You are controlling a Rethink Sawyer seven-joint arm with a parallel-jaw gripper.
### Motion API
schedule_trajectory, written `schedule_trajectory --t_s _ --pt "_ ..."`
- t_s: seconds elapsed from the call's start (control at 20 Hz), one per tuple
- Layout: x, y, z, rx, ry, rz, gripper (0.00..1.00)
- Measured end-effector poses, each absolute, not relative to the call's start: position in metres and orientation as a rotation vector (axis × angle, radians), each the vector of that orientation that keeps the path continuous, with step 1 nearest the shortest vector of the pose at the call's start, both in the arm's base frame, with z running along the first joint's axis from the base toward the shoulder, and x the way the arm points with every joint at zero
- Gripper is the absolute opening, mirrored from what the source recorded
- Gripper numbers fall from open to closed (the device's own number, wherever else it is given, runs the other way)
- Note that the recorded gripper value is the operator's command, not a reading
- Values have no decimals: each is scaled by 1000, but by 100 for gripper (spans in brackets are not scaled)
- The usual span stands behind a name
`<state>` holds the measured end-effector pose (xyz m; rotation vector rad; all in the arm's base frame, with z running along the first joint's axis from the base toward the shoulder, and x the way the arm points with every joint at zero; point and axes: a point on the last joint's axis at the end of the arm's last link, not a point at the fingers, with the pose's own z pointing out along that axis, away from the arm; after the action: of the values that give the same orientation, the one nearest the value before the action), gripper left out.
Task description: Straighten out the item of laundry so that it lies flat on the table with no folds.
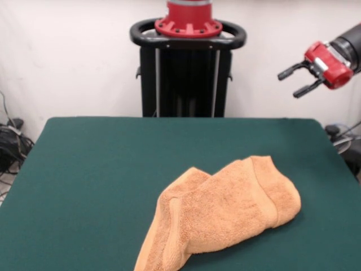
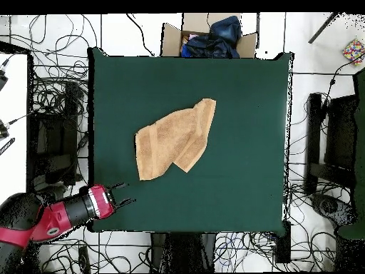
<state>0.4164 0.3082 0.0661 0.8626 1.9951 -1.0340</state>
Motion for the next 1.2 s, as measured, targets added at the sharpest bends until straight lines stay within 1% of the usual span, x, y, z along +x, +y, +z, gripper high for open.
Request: schedule_trajectory --t_s 0.35,0.75,1.2 --pt "421 316 56 852 2028 -969 100" --pt "427 324 18 835 2097 -850 100" --pt "430 317 -16 847 2112 -866 100"
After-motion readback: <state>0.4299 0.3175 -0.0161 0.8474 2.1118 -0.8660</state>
